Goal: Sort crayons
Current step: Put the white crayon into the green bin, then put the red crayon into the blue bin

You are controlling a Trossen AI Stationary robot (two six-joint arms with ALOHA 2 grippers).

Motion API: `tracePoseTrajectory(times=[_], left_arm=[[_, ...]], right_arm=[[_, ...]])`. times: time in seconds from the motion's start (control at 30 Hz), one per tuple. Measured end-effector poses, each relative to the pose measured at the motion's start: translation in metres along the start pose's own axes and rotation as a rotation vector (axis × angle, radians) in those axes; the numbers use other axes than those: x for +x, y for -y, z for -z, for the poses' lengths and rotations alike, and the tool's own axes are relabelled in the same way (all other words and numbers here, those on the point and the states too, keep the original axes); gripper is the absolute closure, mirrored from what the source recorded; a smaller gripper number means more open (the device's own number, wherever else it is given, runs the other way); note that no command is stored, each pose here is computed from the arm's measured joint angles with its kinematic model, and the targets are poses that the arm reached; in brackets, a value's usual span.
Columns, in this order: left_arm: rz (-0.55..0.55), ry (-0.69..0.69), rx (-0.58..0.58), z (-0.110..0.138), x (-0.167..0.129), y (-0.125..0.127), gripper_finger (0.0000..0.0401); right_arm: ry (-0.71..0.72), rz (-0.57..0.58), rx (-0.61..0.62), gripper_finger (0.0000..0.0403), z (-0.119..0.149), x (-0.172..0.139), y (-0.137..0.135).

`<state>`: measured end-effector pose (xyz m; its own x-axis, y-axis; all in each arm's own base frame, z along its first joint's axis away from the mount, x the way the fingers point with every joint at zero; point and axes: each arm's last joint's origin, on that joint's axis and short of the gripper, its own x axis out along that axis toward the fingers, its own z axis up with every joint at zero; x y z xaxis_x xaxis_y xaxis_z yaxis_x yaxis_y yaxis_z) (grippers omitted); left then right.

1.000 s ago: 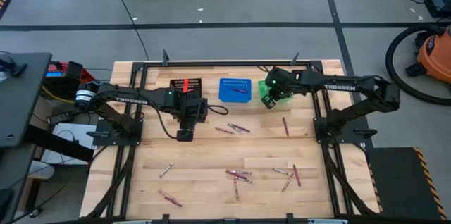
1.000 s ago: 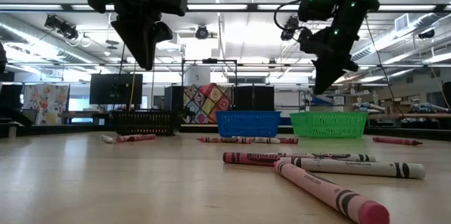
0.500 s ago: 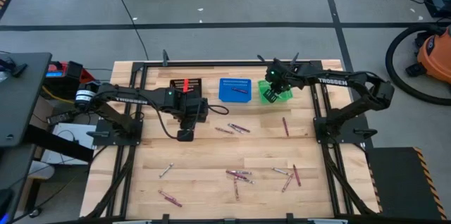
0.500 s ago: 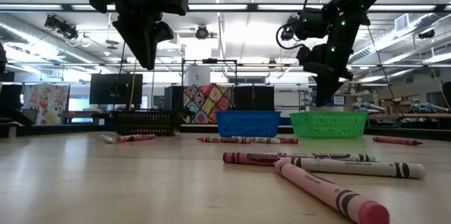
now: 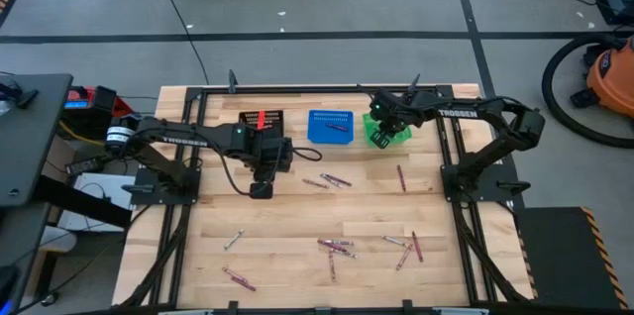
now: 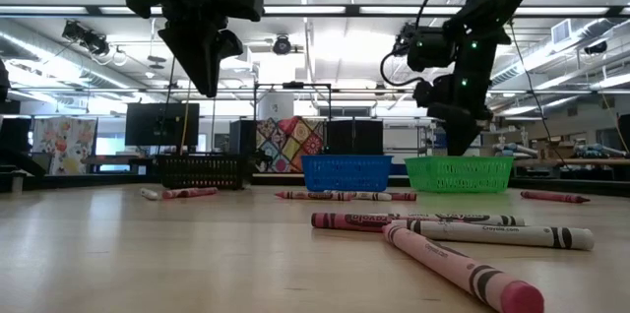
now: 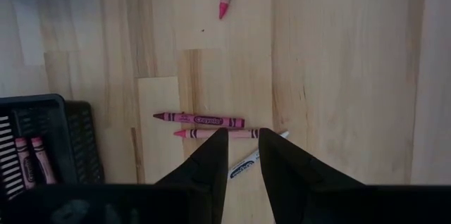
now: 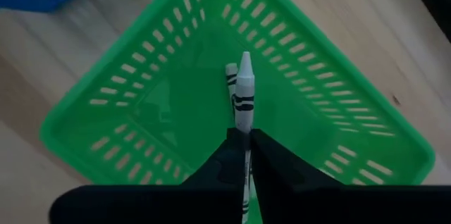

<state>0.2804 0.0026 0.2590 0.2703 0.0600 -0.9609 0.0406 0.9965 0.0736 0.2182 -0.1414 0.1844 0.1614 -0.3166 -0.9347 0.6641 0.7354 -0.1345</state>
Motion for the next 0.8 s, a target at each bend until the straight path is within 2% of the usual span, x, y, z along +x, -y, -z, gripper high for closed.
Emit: tracePoseTrajectory(times=[0.33,0.57,0.8], left_arm=[[-0.001,0.005,0.000,-0.001,0.000,0.000,0.0310],[-0.001,0.021,-0.034,-0.002,0.001,0.000,0.0310],[-0.003,0.059,-0.028,-0.006,0.001,0.000,0.0310]], right_arm=[[0.026,0.067,-0.037,0.0326,0.001,-0.004,-0.008],[0.046,0.054,-0.026,0.0316,0.002,-0.010,-0.015],[0.112,-0.011,0.006,0.0316,0.007,-0.031,-0.025]])
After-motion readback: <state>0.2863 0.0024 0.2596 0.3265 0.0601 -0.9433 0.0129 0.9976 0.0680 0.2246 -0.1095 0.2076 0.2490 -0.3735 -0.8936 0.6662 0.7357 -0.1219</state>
